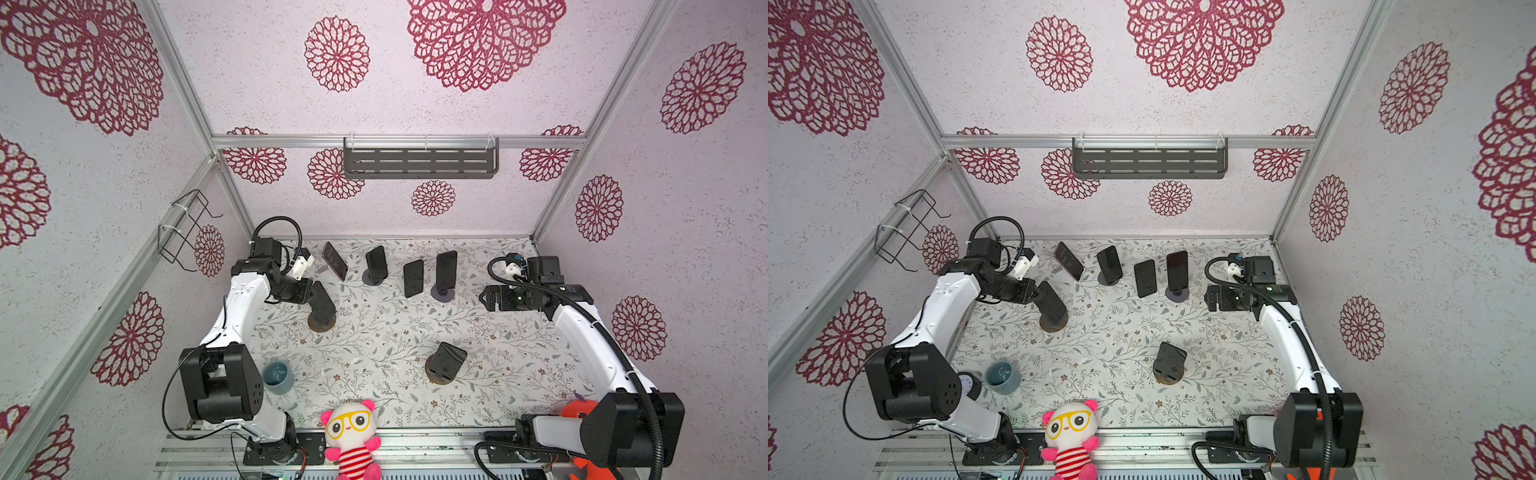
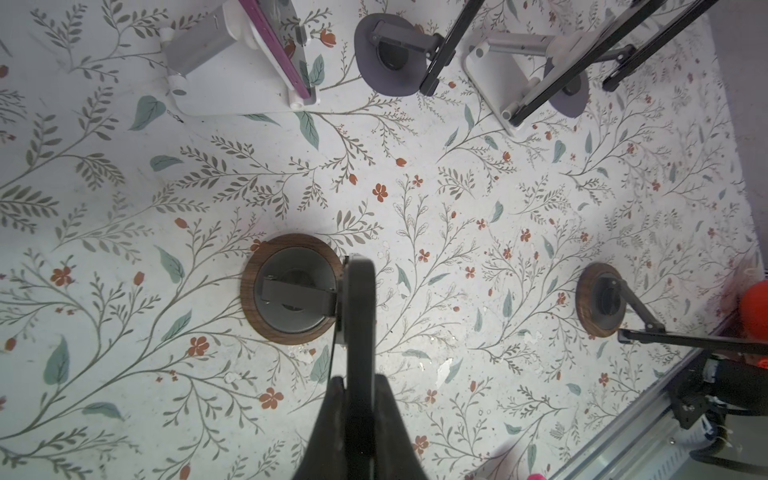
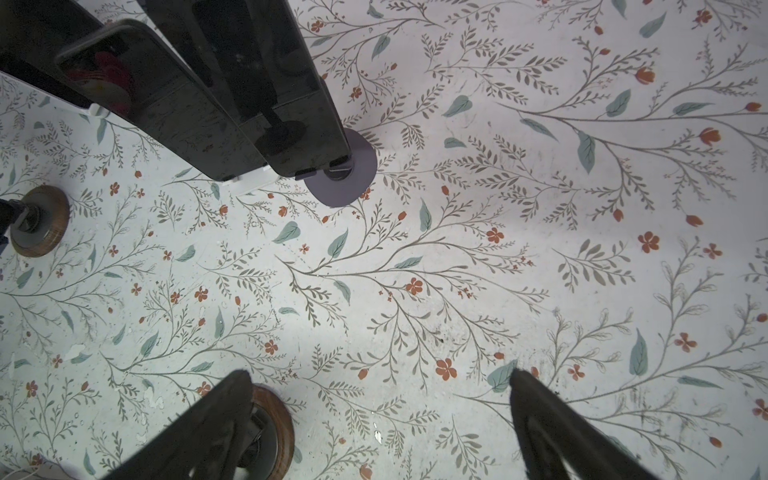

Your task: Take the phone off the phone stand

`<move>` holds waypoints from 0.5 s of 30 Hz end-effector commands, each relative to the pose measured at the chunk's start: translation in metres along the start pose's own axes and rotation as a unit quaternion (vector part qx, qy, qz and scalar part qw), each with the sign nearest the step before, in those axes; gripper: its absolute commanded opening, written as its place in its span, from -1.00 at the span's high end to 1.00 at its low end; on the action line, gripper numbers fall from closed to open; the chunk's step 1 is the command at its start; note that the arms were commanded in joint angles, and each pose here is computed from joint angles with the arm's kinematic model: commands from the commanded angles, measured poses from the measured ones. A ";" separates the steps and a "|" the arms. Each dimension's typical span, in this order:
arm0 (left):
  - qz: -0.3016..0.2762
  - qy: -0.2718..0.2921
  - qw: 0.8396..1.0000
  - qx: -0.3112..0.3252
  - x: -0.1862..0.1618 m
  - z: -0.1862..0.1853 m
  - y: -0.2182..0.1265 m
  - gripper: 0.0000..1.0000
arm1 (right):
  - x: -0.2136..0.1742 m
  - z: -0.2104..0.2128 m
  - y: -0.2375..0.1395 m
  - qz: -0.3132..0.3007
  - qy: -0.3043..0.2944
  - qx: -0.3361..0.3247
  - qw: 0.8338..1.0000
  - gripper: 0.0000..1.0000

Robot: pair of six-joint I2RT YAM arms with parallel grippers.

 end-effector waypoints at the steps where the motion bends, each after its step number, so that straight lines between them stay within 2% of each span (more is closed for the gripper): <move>1: -0.072 0.024 0.997 -0.034 0.021 -0.029 -0.039 0.98 | 0.018 0.009 -0.022 -0.034 -0.023 0.000 0.999 -0.98; 7: -0.112 0.005 0.992 -0.059 0.031 -0.051 -0.073 1.00 | 0.032 0.029 -0.033 -0.046 -0.058 -0.001 0.997 -0.96; 10: -0.129 -0.040 0.989 -0.052 0.036 -0.057 -0.085 1.00 | 0.042 0.049 -0.039 -0.052 -0.090 0.006 0.995 -0.94; 15: -0.085 -0.084 0.989 -0.091 0.025 -0.081 -0.082 1.00 | 0.058 0.097 -0.051 -0.059 -0.154 0.038 0.985 -0.84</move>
Point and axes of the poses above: each gripper's point midway between its finger pads, its own y axis out along the fingers, its own z axis along the line the jaws close on, x = y × z, the point moved 5 cm from there along -y, back along the fingers, and after that the axes turned 6 degrees about -y, right-handed, at the moved point
